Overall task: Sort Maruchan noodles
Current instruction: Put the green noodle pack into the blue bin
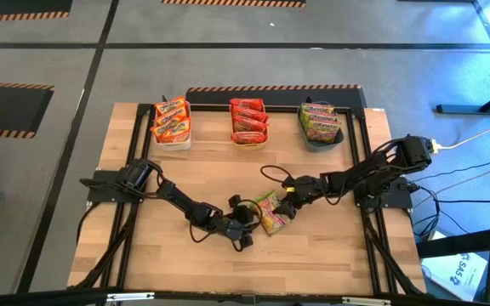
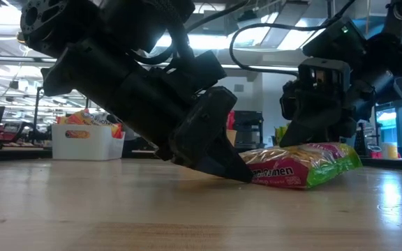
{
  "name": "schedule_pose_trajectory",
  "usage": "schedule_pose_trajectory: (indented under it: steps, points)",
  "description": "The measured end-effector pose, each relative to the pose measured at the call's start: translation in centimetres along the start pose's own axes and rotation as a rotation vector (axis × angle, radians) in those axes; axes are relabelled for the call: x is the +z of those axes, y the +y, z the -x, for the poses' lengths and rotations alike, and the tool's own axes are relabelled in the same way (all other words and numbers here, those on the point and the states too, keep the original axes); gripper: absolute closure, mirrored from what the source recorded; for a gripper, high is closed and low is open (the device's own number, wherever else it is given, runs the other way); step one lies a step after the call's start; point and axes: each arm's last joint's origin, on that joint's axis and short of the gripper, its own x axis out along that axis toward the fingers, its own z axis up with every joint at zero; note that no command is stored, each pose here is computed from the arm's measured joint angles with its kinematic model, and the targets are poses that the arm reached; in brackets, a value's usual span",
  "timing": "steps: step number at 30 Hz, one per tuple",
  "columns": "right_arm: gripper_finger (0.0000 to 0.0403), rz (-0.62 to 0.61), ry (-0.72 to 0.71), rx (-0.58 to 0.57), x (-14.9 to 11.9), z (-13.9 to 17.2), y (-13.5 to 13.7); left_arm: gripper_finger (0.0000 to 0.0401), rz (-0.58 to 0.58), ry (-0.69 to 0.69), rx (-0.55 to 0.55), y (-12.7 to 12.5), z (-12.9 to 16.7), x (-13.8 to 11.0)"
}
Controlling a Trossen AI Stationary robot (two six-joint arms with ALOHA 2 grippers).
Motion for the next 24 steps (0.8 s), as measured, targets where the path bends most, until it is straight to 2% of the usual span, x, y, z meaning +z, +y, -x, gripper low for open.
schedule_pose_trajectory:
  steps: [12, 17, 20, 24]
  points:
    - [0.0221, 0.029, -0.021, 0.001, 0.1, 0.0, 0.1, 0.0243, 0.006, -0.012, -0.004, -0.1, 0.0, 0.1]
    - [0.0227, 0.061, -0.026, 0.001, 0.2, 0.0, 0.1, 0.0243, 0.007, -0.017, 0.002, -0.1, 0.0, 0.1]
    - [0.0227, 0.087, -0.038, -0.004, 0.2, 0.0, 0.1, 0.0243, -0.018, 0.012, -0.072, -0.6, 0.8, 0.6]
    - [0.0227, 0.114, -0.051, 0.004, 0.3, 0.0, 0.2, 0.0243, -0.080, 0.049, -0.167, -1.9, 3.5, 1.7]
